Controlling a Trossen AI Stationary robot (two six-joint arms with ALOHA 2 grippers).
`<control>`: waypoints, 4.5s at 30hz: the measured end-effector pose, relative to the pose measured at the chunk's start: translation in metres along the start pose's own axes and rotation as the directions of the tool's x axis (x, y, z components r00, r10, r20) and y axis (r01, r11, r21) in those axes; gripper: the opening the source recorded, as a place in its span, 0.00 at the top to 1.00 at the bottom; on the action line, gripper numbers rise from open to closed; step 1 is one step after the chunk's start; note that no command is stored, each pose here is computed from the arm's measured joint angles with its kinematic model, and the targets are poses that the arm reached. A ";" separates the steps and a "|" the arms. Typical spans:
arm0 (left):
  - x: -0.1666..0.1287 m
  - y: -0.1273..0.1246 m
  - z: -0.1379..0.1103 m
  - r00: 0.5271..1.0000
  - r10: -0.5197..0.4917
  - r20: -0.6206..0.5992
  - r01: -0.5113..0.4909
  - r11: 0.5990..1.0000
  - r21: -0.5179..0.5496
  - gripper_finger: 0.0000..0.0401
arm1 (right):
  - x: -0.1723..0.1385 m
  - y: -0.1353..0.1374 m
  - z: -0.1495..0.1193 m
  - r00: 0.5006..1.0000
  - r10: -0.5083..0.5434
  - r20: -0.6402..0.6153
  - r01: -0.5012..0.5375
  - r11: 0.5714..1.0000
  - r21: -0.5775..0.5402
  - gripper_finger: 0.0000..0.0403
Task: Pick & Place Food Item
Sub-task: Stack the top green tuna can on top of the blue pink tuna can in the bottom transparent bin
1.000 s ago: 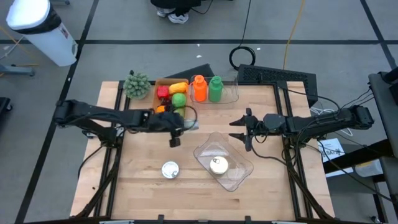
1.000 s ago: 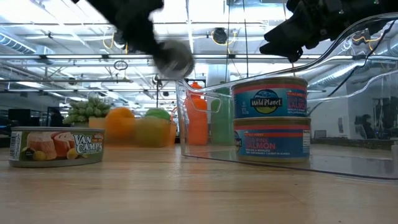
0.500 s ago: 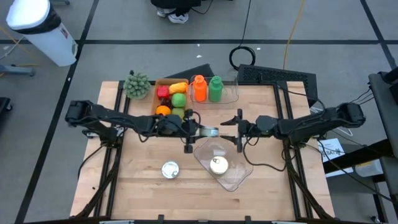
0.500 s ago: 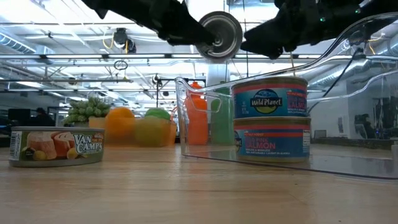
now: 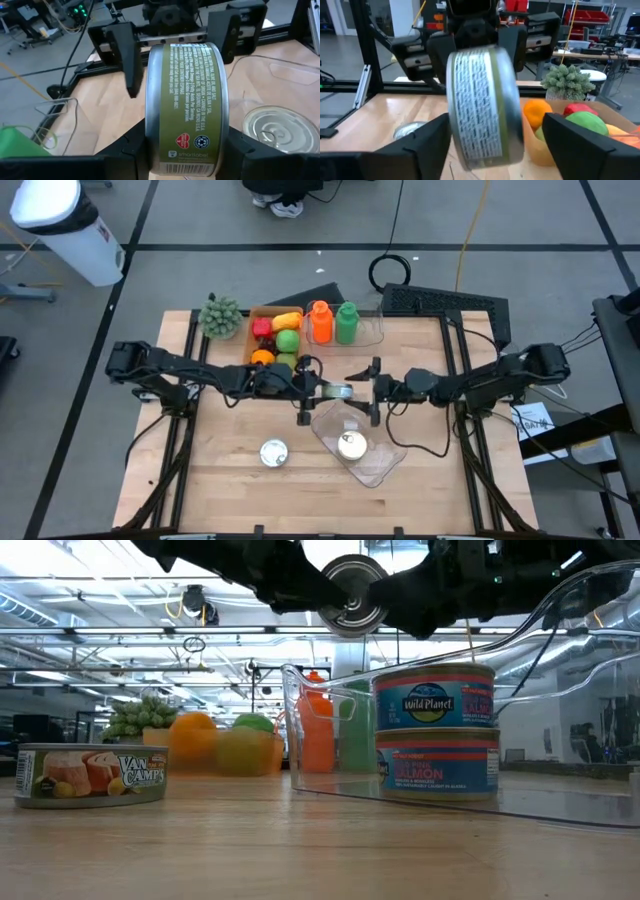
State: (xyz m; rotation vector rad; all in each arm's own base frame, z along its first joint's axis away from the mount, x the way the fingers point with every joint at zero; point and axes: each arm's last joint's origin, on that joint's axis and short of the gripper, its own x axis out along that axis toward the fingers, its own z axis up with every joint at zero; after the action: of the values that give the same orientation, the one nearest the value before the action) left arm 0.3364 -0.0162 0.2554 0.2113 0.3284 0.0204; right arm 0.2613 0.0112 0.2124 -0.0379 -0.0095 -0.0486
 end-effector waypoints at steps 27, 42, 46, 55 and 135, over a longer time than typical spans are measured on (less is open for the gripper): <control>-0.063 0.024 0.017 0.925 0.350 -0.147 -0.360 0.931 -0.051 0.03 | -0.002 -0.008 0.022 0.859 0.416 -0.298 -0.180 0.791 0.585 0.63; -0.036 0.022 -0.006 0.906 0.341 -0.250 -0.362 0.931 -0.043 0.11 | 0.011 0.027 0.000 0.667 0.593 -0.452 -0.116 0.681 0.723 0.63; -0.036 0.023 -0.005 0.907 0.342 -0.244 -0.365 0.930 -0.053 0.09 | 0.014 0.028 -0.006 0.657 0.594 -0.465 -0.101 0.680 0.726 0.63; -0.036 0.022 -0.005 0.907 0.341 -0.249 -0.364 0.930 -0.052 0.09 | 0.013 0.028 -0.013 0.629 0.590 -0.505 -0.088 0.700 0.709 0.43; -0.036 0.022 -0.007 0.908 0.329 -0.261 -0.373 0.917 -0.141 0.13 | 0.014 0.082 -0.028 0.561 0.549 -0.619 -0.524 0.815 0.248 1.00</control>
State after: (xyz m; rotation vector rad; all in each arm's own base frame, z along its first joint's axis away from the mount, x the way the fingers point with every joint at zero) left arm 0.3001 0.0044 0.2653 0.0769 0.5168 0.4375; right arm 0.2794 0.0914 0.1815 0.0175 0.7423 0.5713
